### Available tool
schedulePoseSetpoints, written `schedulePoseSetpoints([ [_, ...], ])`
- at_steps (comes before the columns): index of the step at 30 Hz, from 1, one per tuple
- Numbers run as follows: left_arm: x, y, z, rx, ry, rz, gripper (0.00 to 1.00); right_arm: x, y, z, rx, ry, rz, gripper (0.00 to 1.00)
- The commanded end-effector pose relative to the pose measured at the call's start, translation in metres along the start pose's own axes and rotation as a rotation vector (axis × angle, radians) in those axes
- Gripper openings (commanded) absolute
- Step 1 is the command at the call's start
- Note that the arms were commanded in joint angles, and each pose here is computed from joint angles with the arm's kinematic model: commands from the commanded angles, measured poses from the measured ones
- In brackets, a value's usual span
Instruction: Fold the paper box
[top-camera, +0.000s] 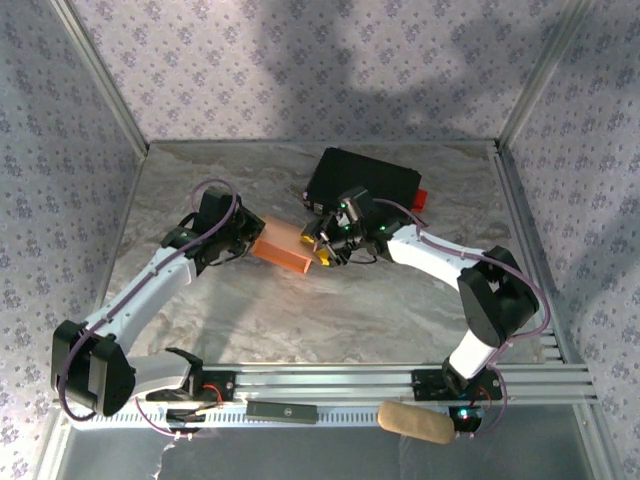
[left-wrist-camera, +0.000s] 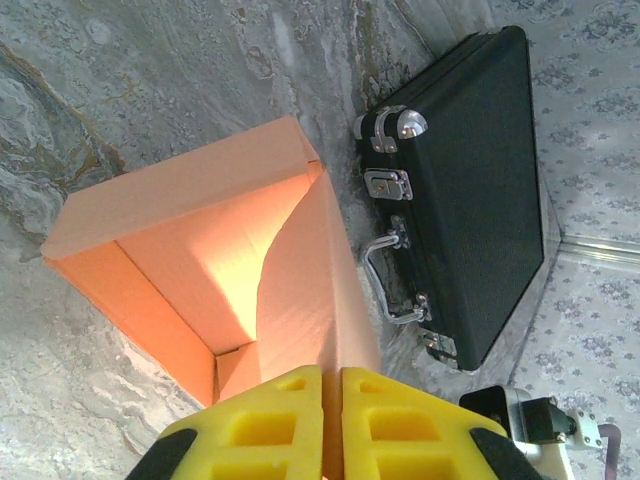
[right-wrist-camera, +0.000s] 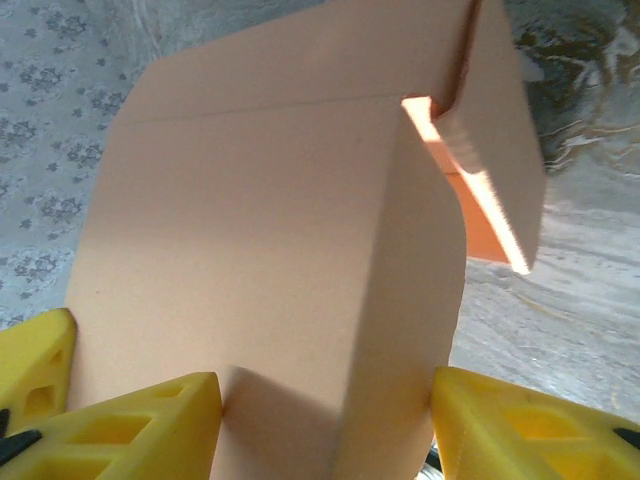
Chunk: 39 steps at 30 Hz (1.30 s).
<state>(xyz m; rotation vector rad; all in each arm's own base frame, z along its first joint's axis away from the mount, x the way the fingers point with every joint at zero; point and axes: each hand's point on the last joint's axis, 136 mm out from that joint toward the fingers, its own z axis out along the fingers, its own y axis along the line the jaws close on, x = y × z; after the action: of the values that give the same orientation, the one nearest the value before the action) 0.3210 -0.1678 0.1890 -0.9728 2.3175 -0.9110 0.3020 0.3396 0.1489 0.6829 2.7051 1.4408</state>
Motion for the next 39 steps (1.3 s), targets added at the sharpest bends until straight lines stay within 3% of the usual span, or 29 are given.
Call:
schedulePoseSetpoints([
  [1, 0.0, -0.005, -0.008, 0.035, 0.001, -0.005, 0.0, -0.005, 0.01, 0.003, -0.036, -0.006, 0.025, 0.54],
  [8, 0.002, 0.008, -0.003, 0.005, 0.002, 0.024, 0.0, -0.015, 0.005, 0.008, 0.014, -0.023, -0.023, 0.46],
  [17, 0.009, 0.03, 0.032, 0.04, 0.029, 0.06, 0.01, -0.029, -0.018, 0.024, 0.128, -0.022, -0.132, 0.38],
  [26, 0.015, 0.069, 0.027, -0.077, 0.027, 0.073, 0.17, -0.032, -0.045, 0.022, 0.237, -0.043, -0.174, 0.37],
  [39, 0.024, 0.115, 0.017, -0.218, 0.03, 0.161, 0.31, -0.026, -0.057, 0.021, 0.325, -0.08, -0.241, 0.32],
])
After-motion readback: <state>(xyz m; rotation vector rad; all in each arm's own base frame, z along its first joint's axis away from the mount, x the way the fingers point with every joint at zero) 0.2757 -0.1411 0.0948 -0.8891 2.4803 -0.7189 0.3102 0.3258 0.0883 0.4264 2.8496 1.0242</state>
